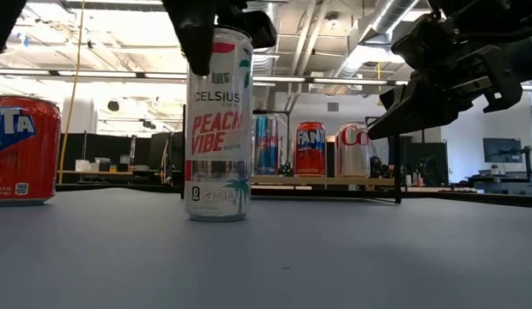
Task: Place canned beverage on shelf
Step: Put the white soda can on the shelf aligned with the other white soda can
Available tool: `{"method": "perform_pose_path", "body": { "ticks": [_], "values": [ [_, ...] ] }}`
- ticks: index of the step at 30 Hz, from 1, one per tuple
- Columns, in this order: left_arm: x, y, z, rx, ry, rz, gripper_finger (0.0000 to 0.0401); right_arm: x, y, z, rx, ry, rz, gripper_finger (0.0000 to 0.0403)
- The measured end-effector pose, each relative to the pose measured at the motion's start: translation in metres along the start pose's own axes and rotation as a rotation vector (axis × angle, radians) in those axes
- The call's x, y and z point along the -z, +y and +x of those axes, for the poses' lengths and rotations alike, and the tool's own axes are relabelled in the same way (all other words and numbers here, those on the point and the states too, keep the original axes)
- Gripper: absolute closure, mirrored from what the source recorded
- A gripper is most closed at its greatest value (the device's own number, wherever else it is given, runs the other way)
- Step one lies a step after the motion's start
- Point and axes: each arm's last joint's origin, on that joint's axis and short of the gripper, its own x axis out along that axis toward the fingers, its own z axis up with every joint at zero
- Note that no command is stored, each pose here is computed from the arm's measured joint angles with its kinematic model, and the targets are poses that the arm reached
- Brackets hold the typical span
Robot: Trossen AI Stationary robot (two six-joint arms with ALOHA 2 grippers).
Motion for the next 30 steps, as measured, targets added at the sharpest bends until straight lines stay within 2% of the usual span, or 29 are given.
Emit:
{"method": "perform_pose_path", "body": {
  "ticks": [4,9,14,20,25,30],
  "values": [
    [-0.006,-0.002,0.001,-0.063,-0.06,-0.059,0.0118,0.0,0.0,0.0,0.0,0.0,0.0,0.0403],
    [-0.006,0.006,0.003,-0.029,-0.048,-0.17,0.0107,0.0,0.0,0.0,0.0,0.0,0.0,0.0403],
    [-0.004,0.014,0.003,-0.037,-0.037,-0.193,0.0093,0.0,0.0,0.0,0.0,0.0,0.0,0.0403],
    [0.003,0.025,0.002,0.02,0.033,-0.269,0.0085,0.0,0.0,0.0,0.0,0.0,0.0,0.0403],
    [0.0,0.03,0.002,0.11,0.01,-0.363,0.0085,0.0,0.0,0.0,0.0,0.0,0.0,0.0403],
    [0.001,0.036,0.001,0.126,0.019,-0.523,0.0085,0.0,0.0,0.0,0.0,0.0,0.0,0.0403]
  ]
}}
